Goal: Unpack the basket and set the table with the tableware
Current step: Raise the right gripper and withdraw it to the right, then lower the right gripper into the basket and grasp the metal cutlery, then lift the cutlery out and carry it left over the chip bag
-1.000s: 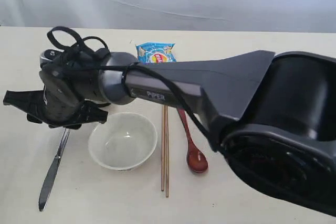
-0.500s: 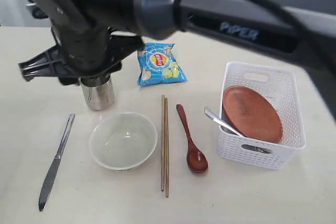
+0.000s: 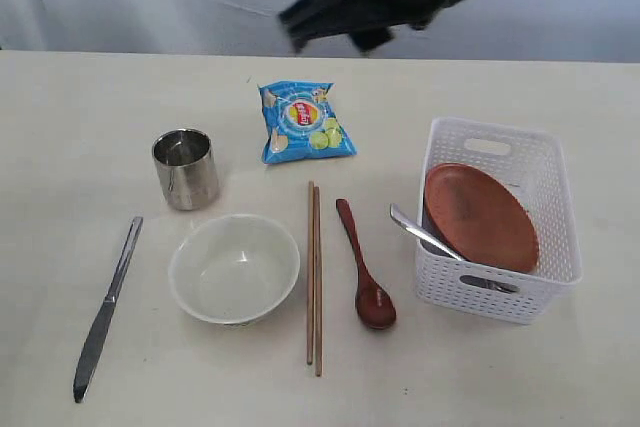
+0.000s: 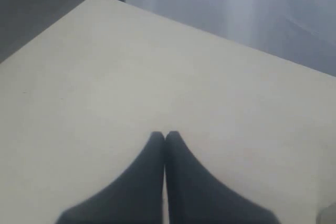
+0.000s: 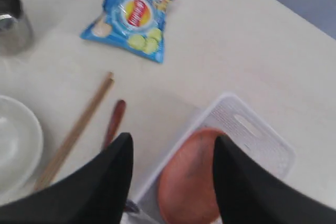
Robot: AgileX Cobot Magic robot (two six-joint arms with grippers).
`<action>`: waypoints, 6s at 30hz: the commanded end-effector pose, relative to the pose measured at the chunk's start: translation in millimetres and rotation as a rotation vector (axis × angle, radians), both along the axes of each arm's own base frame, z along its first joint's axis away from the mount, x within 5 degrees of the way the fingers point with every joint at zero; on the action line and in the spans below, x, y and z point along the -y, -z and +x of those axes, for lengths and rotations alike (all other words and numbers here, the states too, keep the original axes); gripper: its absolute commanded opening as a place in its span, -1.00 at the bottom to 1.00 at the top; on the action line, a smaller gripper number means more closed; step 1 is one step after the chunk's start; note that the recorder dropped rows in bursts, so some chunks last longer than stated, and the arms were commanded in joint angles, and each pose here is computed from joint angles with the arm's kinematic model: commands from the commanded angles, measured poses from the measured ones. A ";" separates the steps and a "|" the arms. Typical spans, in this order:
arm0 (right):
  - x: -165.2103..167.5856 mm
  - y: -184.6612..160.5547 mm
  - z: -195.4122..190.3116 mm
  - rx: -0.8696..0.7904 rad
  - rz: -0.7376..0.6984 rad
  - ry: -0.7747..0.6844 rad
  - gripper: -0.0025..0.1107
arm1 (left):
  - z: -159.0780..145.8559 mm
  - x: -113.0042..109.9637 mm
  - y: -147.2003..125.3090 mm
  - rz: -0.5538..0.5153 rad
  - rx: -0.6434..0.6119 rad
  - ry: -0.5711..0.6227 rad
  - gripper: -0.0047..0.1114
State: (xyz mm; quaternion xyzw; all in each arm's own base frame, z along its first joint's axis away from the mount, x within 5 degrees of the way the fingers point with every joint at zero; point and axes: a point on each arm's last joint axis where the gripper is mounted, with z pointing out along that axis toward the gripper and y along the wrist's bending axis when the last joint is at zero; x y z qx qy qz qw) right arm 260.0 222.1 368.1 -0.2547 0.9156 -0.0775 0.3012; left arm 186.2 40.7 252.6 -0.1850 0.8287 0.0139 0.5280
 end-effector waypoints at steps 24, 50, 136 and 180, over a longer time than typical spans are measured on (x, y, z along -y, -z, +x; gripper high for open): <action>63.2 134.3 -12.2 -0.019 -0.132 -0.720 0.03 | 2.2 7.0 -4.7 0.000 0.056 0.090 -0.92; 53.6 176.4 2.9 -0.107 -0.152 -0.727 -0.30 | 2.2 7.0 -4.7 0.000 0.056 0.090 -0.92; 22.4 39.9 -28.8 0.195 0.575 -0.761 -0.96 | 23.4 90.8 2.3 -0.209 0.438 1.040 0.08; -3.9 20.1 -30.1 0.398 0.958 -0.043 -0.96 | 30.5 94.7 9.9 -0.069 0.458 1.045 0.08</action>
